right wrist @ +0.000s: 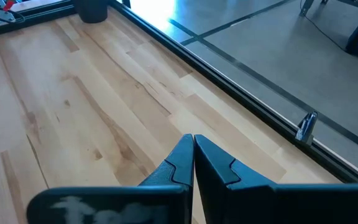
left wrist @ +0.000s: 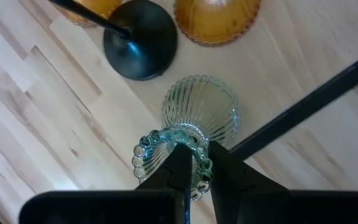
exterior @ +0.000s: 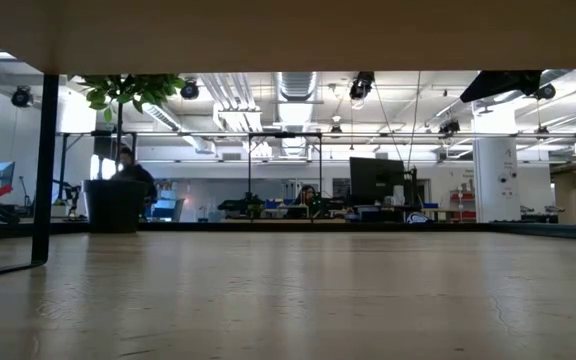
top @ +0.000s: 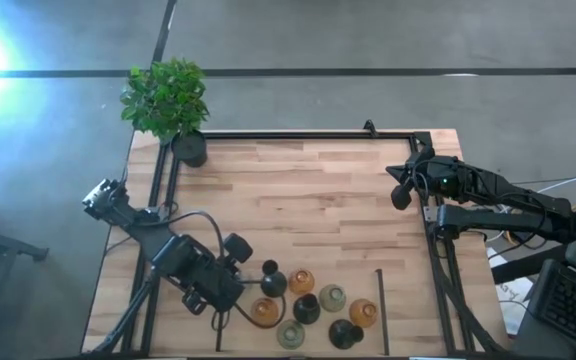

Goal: Pick & Place candle stick holders
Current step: Put the transparent glass candle holder on the shelf

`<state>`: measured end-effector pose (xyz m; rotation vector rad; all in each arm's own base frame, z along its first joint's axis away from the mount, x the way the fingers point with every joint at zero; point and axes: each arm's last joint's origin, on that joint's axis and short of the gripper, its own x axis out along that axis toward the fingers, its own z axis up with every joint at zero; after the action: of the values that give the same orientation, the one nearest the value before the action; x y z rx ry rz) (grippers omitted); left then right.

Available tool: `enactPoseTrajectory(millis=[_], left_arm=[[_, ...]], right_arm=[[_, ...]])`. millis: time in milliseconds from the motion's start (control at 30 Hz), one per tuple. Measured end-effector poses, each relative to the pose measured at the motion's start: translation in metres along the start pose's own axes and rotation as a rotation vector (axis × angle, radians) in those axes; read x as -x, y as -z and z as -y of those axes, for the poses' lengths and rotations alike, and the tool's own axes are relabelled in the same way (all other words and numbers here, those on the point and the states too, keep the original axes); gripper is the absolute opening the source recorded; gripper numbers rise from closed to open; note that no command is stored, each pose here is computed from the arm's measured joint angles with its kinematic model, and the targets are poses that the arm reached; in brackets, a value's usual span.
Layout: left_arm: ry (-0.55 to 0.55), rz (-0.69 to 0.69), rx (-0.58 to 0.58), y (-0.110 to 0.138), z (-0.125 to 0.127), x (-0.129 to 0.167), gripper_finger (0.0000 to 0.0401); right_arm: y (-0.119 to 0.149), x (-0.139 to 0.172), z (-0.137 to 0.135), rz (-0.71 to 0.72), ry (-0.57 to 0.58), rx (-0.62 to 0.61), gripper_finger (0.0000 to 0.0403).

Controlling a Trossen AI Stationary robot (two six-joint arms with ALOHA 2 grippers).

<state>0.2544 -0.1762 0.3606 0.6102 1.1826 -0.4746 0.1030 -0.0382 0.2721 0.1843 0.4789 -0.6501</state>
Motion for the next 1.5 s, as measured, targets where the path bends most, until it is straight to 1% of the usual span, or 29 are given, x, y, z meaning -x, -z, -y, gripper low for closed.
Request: enactPoseTrajectory(millis=[267,433,567,1033,1500], left_arm=[[0.020,-0.001,0.013,0.0002,0.0019,0.0005,0.0036],[0.041,0.000,0.018,0.0000,0.0023,-0.0006,0.0090],[0.040,0.001,0.018,-0.0001,0.0022,-0.0006,0.0109],[0.053,0.037,0.032,-0.0029,0.0017,0.0034,0.0114],[0.063,0.042,0.058,-0.0030,0.0017,0.0051,0.0120]], right_arm=[[0.0000,0.0000,0.0000,0.000,0.000,0.000,0.0008],[0.0000,0.0001,0.0000,0.000,0.000,0.000,0.0008],[0.0000,0.0000,0.0000,0.000,0.000,0.000,0.0008],[0.0001,0.0000,0.0000,0.000,0.000,0.000,0.0008],[0.0000,0.0000,0.0000,0.000,0.000,0.000,0.0008]])
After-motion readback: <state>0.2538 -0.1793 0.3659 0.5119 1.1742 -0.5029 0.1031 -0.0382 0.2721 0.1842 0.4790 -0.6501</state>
